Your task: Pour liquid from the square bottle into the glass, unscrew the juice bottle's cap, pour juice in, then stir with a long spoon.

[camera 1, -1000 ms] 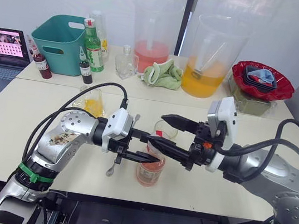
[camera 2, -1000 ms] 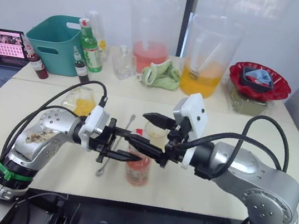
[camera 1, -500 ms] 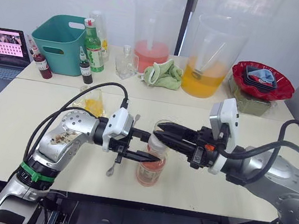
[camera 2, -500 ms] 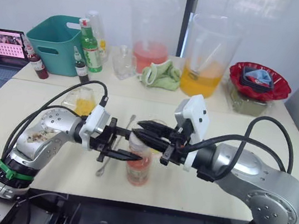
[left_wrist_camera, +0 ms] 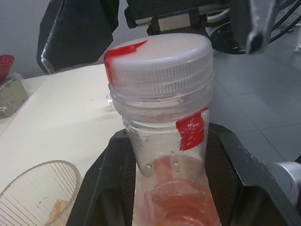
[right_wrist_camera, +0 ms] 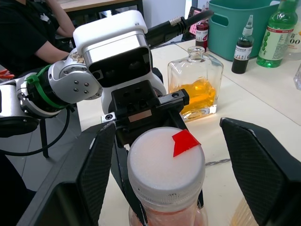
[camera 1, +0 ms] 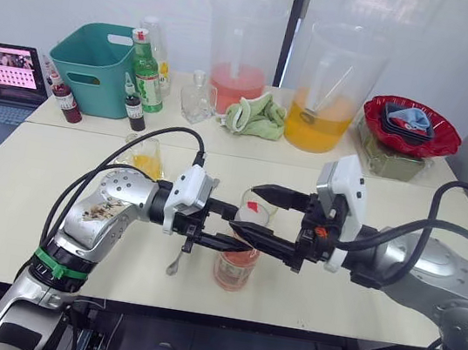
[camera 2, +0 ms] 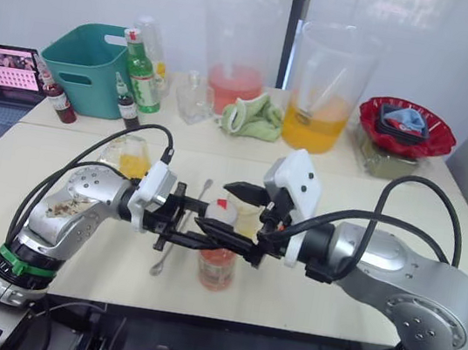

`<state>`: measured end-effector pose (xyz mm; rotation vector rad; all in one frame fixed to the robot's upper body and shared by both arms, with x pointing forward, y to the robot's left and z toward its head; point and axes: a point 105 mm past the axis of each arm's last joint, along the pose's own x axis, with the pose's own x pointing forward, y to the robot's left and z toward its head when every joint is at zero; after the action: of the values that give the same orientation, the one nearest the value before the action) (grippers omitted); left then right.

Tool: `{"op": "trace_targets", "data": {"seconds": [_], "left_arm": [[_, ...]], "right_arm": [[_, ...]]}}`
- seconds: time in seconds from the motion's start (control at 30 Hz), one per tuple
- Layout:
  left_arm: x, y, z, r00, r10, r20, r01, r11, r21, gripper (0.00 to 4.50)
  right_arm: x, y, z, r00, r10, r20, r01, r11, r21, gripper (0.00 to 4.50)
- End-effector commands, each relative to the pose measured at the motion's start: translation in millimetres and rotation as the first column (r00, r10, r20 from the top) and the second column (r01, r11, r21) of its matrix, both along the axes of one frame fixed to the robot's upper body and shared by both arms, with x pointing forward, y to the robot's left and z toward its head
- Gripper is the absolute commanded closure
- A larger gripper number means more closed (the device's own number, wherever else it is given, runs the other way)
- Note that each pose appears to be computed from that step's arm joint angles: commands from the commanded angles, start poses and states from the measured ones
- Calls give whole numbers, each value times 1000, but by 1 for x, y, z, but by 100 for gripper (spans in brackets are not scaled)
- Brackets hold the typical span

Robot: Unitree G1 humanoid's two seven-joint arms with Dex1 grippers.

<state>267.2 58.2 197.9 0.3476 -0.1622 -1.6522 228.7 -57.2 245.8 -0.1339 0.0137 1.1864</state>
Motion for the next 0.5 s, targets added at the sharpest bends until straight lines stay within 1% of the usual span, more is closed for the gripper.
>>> {"op": "trace_targets", "data": {"seconds": [0.03, 0.1, 0.2, 0.3, 0.33, 0.5], "left_arm": [[5, 1, -2, 999, 44, 25, -45, 998, 37, 255], [4, 1, -2, 999, 45, 26, -46, 998, 38, 255], [4, 2, -2, 999, 45, 25, -46, 998, 38, 255], [4, 3, -3, 999, 45, 24, -46, 998, 40, 255], [4, 3, -4, 999, 45, 24, -46, 998, 40, 255], [4, 4, -5, 999, 45, 23, -46, 998, 45, 255]], "right_arm": [[-4, 3, 7, 999, 13, 39, -14, 1000, 17, 76], [-5, 3, 6, 999, 15, 38, -16, 1000, 19, 76], [-5, 3, 7, 999, 11, 43, -11, 1000, 23, 154], [-5, 4, 7, 999, 10, 46, -12, 1000, 26, 260], [-5, 4, 7, 999, 11, 46, -12, 1000, 27, 282], [-5, 4, 9, 998, 23, 50, -25, 999, 36, 282]]}}
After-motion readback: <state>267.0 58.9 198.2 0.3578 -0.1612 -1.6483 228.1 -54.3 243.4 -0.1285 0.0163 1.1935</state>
